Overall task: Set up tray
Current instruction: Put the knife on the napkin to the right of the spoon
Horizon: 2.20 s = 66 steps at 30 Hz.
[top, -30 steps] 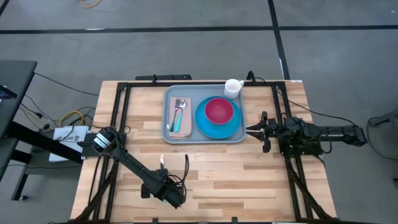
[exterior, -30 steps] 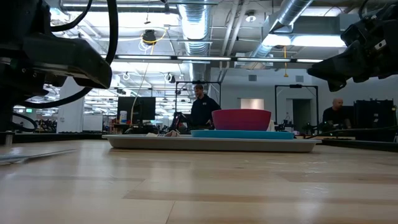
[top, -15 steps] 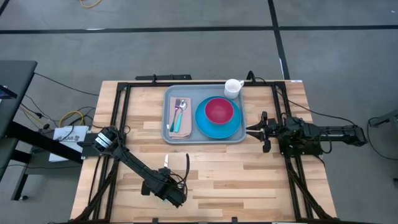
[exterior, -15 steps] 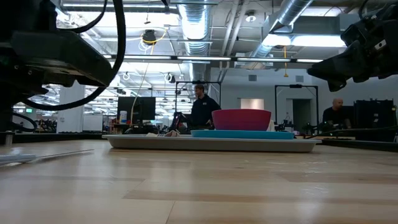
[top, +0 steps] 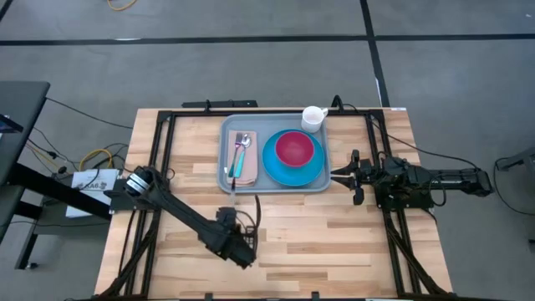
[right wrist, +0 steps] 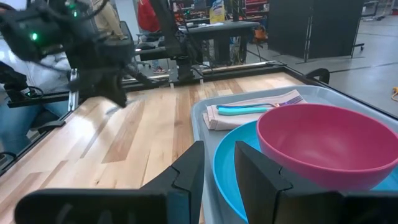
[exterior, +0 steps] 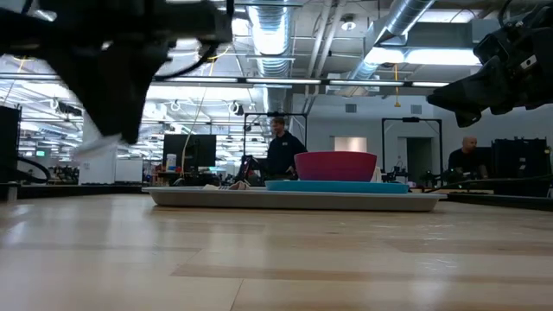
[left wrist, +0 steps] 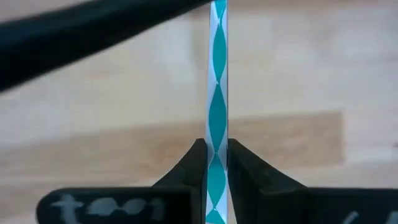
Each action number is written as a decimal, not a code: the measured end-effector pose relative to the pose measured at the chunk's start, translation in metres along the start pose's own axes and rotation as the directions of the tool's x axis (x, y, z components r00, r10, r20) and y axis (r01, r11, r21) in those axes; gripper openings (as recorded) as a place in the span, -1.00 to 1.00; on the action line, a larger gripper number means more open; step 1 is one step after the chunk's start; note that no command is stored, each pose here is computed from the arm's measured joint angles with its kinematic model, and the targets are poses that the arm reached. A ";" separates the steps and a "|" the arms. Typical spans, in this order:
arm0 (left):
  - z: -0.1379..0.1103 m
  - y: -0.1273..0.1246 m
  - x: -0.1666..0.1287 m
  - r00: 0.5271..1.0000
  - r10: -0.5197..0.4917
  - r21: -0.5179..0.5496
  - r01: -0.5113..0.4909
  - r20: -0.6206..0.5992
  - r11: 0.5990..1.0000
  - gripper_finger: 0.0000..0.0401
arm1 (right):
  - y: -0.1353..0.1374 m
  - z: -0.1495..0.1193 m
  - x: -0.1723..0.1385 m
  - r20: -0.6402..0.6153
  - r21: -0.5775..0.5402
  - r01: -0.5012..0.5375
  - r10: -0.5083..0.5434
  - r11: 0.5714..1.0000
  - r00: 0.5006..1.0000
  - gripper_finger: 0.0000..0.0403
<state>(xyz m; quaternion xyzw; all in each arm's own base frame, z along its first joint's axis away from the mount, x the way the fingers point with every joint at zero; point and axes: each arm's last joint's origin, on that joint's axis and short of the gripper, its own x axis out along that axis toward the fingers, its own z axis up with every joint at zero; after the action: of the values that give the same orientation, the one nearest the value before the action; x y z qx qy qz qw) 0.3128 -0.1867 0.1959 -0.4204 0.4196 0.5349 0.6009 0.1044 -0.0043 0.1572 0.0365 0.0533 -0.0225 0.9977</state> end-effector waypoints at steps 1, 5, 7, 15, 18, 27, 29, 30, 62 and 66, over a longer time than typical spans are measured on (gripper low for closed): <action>0.005 0.000 -0.004 1.000 -0.004 0.000 0.004 0.021 1.000 -0.89 | 0.000 0.000 0.000 0.000 0.000 0.000 0.000 1.000 1.000 -0.59; 0.029 0.002 -0.017 0.996 -0.012 0.022 0.010 0.087 1.000 -0.89 | 0.000 0.000 0.000 0.000 0.000 0.000 0.000 1.000 1.000 -0.59; 0.046 0.001 -0.021 0.991 -0.018 0.038 0.014 0.129 0.999 -0.89 | 0.000 0.000 0.000 0.000 0.000 0.000 0.000 1.000 1.000 -0.59; 0.121 -0.015 -0.019 0.989 -0.025 0.144 0.004 0.146 0.990 -0.89 | 0.000 0.000 0.000 0.000 0.000 0.000 0.000 1.000 1.000 -0.59; 0.147 -0.022 -0.011 0.992 -0.035 0.178 0.012 0.123 0.984 -0.89 | 0.000 0.000 0.000 0.000 0.000 0.000 0.000 1.000 1.000 -0.59; 0.222 -0.029 0.013 0.997 -0.042 0.202 0.030 0.059 0.979 -0.89 | 0.000 0.000 0.000 0.000 0.000 0.000 0.000 1.000 1.000 -0.59; 0.237 -0.026 0.018 0.999 -0.036 0.192 0.029 0.033 0.981 -0.89 | 0.000 0.000 0.000 0.000 0.000 0.000 0.000 1.000 1.000 -0.59; 0.243 -0.025 0.022 0.999 -0.040 0.185 0.036 0.022 0.982 -0.89 | 0.000 0.000 0.000 0.000 0.000 0.000 0.000 1.000 1.000 -0.59; 0.275 0.013 0.133 0.943 -0.275 0.052 0.289 -0.188 0.956 -0.86 | 0.000 0.000 0.000 0.000 0.000 0.000 0.000 1.000 1.000 -0.59; 0.275 0.012 0.133 0.940 -0.283 0.074 0.301 -0.190 0.951 -0.58 | 0.000 0.000 0.000 0.000 0.000 0.000 0.000 1.000 1.000 -0.59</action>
<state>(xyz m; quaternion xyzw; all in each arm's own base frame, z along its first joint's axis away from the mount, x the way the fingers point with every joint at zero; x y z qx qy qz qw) 0.3259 0.1155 0.1495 -0.4926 0.4312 0.3781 0.6545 0.1044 -0.0043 0.1572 0.0365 0.0533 -0.0226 0.9977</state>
